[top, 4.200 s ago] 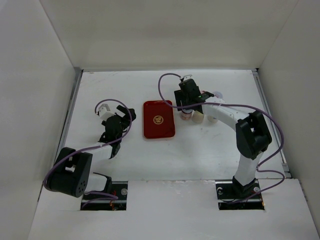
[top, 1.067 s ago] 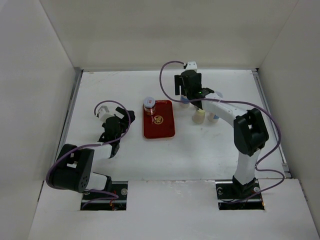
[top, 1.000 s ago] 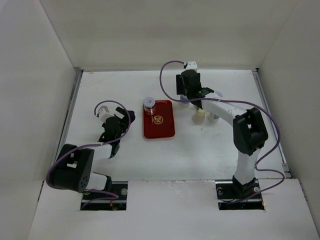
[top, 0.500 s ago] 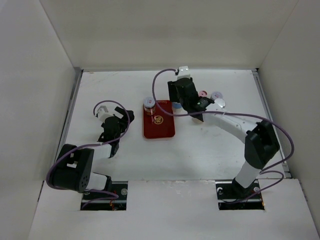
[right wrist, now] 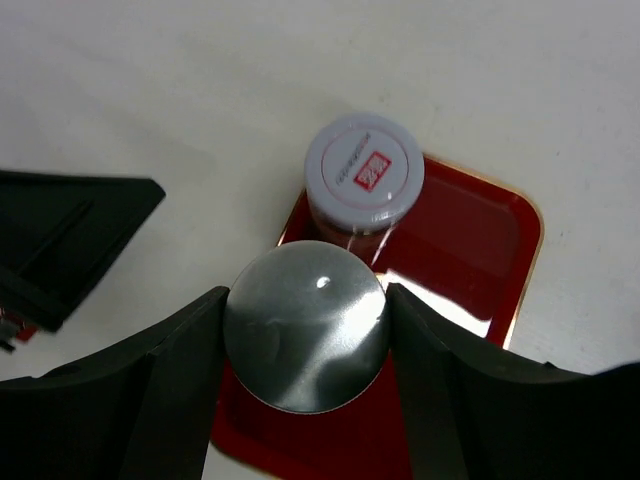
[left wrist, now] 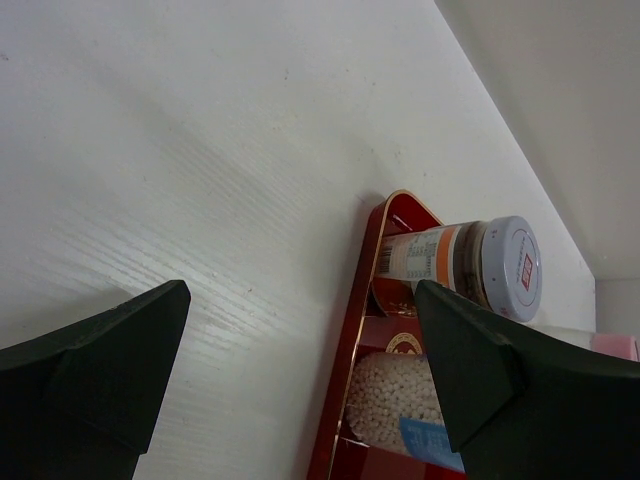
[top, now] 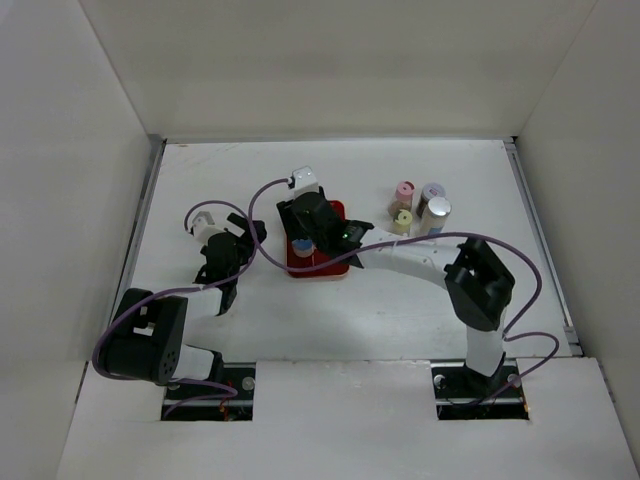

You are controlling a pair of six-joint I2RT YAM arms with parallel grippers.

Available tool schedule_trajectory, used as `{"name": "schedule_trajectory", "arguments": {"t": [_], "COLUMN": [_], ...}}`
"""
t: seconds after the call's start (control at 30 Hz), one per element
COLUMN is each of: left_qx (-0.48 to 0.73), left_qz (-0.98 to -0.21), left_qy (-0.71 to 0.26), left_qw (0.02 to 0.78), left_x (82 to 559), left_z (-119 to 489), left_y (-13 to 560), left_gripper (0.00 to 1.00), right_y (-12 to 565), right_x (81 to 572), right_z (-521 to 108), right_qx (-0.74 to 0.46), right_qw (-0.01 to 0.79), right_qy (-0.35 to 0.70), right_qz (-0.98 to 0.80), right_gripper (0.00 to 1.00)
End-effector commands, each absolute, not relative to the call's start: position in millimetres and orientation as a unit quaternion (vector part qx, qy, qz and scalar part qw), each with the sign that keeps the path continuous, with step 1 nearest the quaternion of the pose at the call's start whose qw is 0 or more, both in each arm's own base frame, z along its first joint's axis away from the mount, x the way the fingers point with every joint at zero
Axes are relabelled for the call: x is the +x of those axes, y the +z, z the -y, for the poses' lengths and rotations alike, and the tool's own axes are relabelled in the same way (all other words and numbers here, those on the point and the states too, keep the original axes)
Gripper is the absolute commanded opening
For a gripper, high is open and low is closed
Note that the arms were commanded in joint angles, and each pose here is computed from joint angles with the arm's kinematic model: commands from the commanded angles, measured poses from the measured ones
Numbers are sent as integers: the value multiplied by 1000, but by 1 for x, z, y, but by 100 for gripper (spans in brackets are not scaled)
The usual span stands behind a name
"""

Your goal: Organize the condiment bottles

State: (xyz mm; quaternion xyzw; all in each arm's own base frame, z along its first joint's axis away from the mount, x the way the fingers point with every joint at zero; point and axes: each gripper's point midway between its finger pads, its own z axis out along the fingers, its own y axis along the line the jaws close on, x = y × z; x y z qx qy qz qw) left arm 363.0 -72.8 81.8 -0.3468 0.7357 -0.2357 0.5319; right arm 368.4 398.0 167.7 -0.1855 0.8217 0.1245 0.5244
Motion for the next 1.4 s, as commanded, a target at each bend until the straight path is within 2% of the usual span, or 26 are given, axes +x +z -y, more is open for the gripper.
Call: {"name": "schedule_trajectory", "arguments": {"t": [0.0,0.5,0.67,0.8,1.0,1.1,1.27,1.37], "left_qx": [-346,-348,-345,-345,-343,-341,-344,-344], "left_qz": [-713,-707,-711,-708,-713,-714,-714,-714], "left_qy": [-255,-252,-253,-255,-257,-259,-258,-259], "left_qw": [554,562,558,561,555,554,553,552], "left_x": [369,368,369,369,371,371,371,371], "left_z": [72,68,71,70,74,75,74,74], "left_y": [102,106,104,107,103,103,102,101], "left_gripper": [100,100,100,100,100,100,100,100], "right_y": [225,233,221,213,225,236,268,285], "right_x": [382,405,410,411,406,399,375,374], "right_z": [-426,-422,-425,-426,-420,-410,-379,-324], "right_qx": [-148,-110,-112,-119,-127,-129,-118,-73], "right_qw": [585,628,622,620,619,618,626,641], "right_qy": [175,162,158,149,147,146,157,140], "right_qz": [-778,-753,-759,-761,-761,-761,-755,-751], "right_gripper": [57,59,67,67,88,93,96,96]}}
